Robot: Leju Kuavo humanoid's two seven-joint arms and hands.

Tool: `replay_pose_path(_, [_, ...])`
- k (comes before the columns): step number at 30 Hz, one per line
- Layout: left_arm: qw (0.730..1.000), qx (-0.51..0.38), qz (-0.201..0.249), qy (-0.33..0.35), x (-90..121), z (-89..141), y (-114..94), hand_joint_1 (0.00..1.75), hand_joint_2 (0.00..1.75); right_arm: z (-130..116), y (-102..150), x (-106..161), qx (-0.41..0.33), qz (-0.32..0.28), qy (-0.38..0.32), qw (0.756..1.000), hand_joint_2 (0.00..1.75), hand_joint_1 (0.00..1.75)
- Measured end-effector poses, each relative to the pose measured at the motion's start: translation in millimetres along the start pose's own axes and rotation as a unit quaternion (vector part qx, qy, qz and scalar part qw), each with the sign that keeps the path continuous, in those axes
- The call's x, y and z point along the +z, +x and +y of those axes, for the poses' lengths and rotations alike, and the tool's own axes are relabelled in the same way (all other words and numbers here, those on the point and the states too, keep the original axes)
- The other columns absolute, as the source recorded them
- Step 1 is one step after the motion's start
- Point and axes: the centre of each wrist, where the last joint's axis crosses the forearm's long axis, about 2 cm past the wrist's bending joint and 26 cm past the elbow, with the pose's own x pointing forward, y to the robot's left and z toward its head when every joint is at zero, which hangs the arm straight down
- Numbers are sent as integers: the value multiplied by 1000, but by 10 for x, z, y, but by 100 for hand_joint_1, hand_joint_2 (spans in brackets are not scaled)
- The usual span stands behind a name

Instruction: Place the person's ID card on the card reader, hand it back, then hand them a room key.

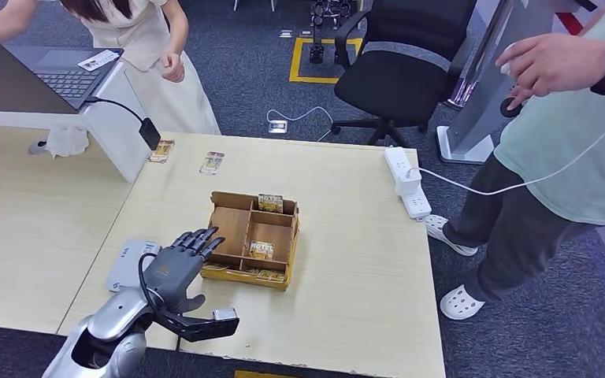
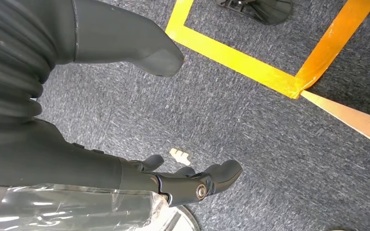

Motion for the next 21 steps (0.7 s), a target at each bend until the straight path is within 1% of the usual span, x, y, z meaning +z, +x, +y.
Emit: replay_pose_path(21, [1000, -3, -7, 0, 0, -3, 48, 0, 175, 1, -1, 1, -1, 0, 0, 1000, 175, 0])
